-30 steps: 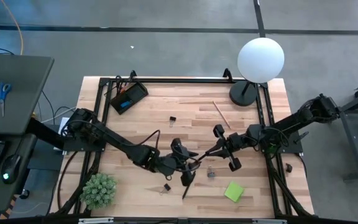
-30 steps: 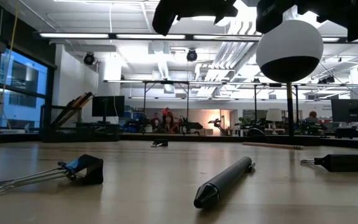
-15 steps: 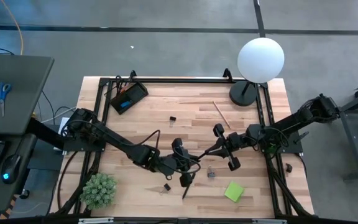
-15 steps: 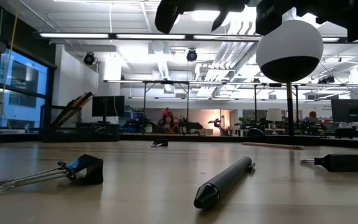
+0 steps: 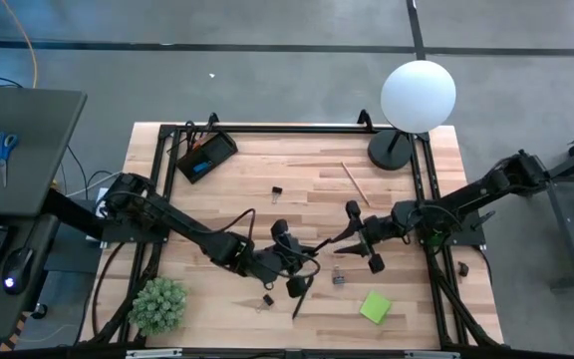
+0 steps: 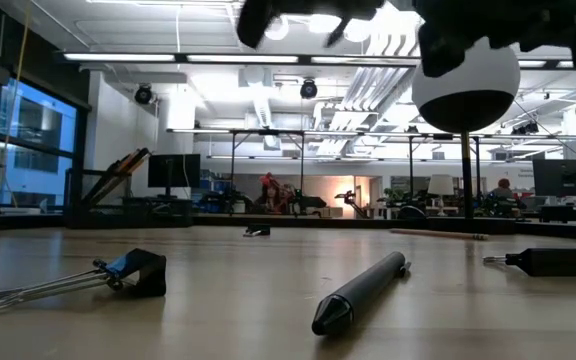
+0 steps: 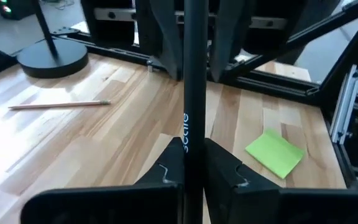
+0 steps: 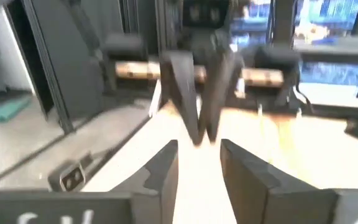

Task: Pick and place office supplies into organizer
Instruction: Put the black pen into the black desk organizer

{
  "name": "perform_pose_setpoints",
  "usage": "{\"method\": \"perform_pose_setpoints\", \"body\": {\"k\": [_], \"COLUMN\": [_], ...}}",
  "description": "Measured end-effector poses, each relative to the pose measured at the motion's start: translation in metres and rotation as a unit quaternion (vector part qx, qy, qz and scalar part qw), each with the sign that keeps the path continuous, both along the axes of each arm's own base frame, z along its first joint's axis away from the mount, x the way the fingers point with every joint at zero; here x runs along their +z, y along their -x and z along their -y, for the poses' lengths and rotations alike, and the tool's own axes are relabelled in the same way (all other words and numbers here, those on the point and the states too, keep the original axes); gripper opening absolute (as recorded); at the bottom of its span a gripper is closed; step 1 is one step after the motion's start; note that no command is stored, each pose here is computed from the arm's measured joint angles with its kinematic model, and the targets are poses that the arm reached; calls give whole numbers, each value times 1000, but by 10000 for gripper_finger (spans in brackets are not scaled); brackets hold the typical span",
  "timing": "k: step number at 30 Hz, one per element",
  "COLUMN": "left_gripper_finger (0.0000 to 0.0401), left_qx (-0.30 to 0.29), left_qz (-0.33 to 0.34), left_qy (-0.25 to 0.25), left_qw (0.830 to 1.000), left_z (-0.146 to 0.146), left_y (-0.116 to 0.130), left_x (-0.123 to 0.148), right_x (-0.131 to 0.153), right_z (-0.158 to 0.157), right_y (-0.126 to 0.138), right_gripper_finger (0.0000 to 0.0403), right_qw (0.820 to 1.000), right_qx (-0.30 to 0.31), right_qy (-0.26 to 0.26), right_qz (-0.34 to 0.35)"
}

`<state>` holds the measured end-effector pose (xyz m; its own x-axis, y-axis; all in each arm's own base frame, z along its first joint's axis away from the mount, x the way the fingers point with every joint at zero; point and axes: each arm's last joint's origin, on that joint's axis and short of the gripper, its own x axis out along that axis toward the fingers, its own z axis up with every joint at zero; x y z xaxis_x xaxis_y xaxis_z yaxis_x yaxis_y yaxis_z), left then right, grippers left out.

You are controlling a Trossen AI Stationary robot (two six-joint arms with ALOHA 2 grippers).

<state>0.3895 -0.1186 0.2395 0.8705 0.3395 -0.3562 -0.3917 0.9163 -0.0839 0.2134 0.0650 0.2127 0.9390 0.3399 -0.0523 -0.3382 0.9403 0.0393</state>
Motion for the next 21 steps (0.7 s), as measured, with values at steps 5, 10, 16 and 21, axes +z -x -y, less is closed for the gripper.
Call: {"method": "perform_pose_setpoints", "body": {"k": [5, 10, 16, 21], "left_gripper_finger": [8, 10, 8, 9], "left_qx": [47, 123, 192, 225], "left_qz": [-34, -94, -146, -161], "left_qy": [-36, -40, -53, -54], "left_qw": [998, 987, 969, 959], "left_z": [2, -25, -65, -99], "left_y": [21, 45, 63, 74], "left_x": [13, 24, 34, 38], "right_x": [7, 8, 0, -11], "right_z": [4, 1, -3, 0], "right_y": [16, 26, 27, 31], "right_gripper_finger": [137, 144, 144, 144], "right_qw": [999, 998, 997, 998], "right_qx": [4, 16, 26, 14], "right_qy": [16, 24, 42, 50], "right_qz": [-27, -48, -62, -46]}}
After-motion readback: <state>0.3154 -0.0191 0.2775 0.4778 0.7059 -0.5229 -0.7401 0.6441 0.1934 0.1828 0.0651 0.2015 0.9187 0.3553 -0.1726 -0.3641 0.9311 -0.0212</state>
